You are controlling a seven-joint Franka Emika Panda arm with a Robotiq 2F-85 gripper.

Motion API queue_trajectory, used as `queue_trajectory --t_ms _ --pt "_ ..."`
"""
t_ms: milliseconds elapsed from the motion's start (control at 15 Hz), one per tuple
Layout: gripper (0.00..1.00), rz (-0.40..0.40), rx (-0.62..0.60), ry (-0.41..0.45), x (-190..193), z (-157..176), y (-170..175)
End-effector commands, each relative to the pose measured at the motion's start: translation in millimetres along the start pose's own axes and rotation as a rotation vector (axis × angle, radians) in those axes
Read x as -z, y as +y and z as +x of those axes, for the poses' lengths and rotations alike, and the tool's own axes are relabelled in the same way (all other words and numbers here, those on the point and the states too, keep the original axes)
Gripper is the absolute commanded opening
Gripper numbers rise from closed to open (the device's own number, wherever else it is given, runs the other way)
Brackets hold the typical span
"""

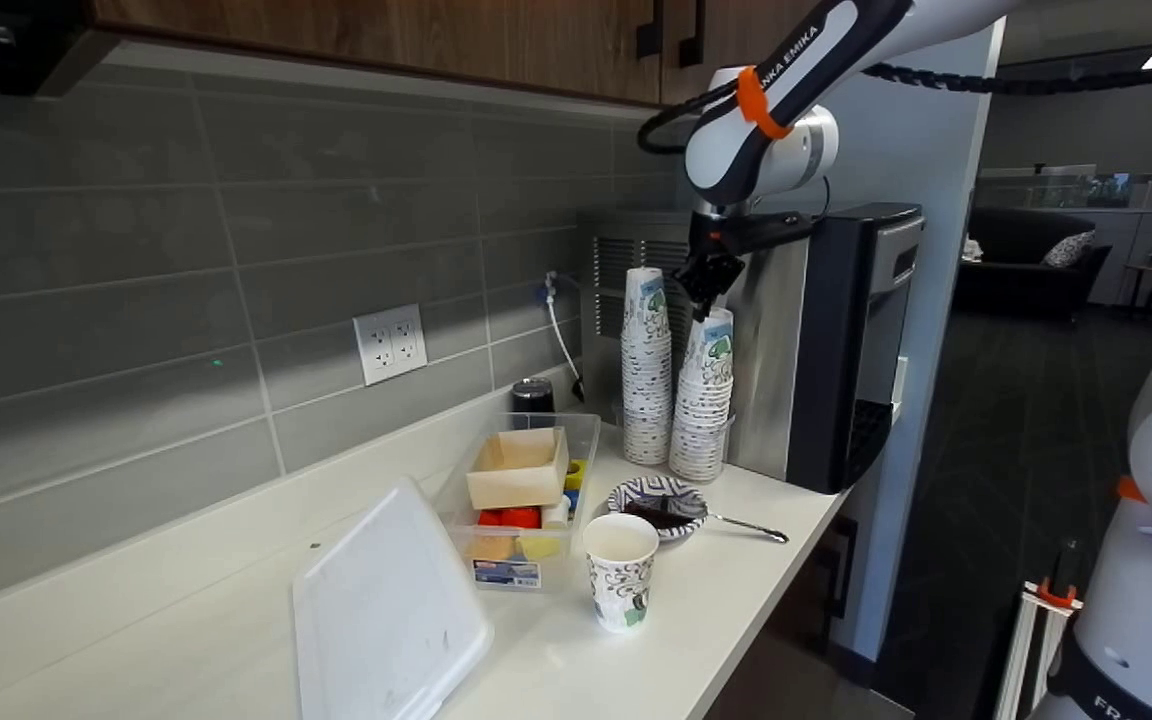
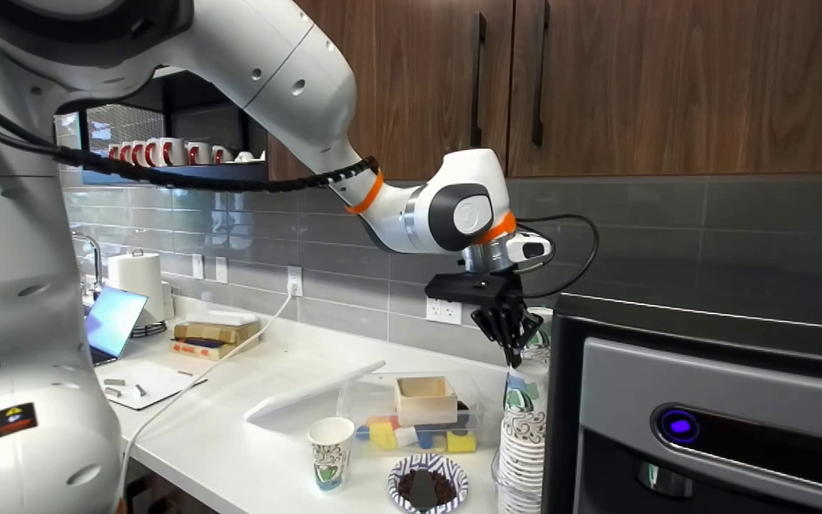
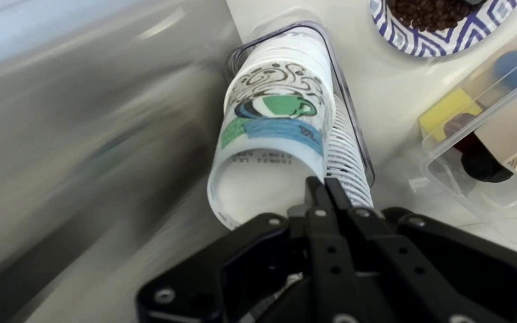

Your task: Move one cup from the stack to the left

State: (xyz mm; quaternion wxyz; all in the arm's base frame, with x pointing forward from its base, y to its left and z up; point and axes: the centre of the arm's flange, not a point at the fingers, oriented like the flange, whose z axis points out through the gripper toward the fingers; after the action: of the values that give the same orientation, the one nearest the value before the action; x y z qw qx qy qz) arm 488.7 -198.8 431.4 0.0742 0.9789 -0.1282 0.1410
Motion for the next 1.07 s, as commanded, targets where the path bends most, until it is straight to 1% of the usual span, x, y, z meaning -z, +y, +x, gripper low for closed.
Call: queue_trajectory --t_ms 0,467,1000 --pt "0.01 -0.051 -0.024 0.002 13 7 0" --pt "0.01 -0.078 -0.024 0.004 37 9 -8" --pt "0.01 -0.076 -0.026 -0.006 61 9 -4"
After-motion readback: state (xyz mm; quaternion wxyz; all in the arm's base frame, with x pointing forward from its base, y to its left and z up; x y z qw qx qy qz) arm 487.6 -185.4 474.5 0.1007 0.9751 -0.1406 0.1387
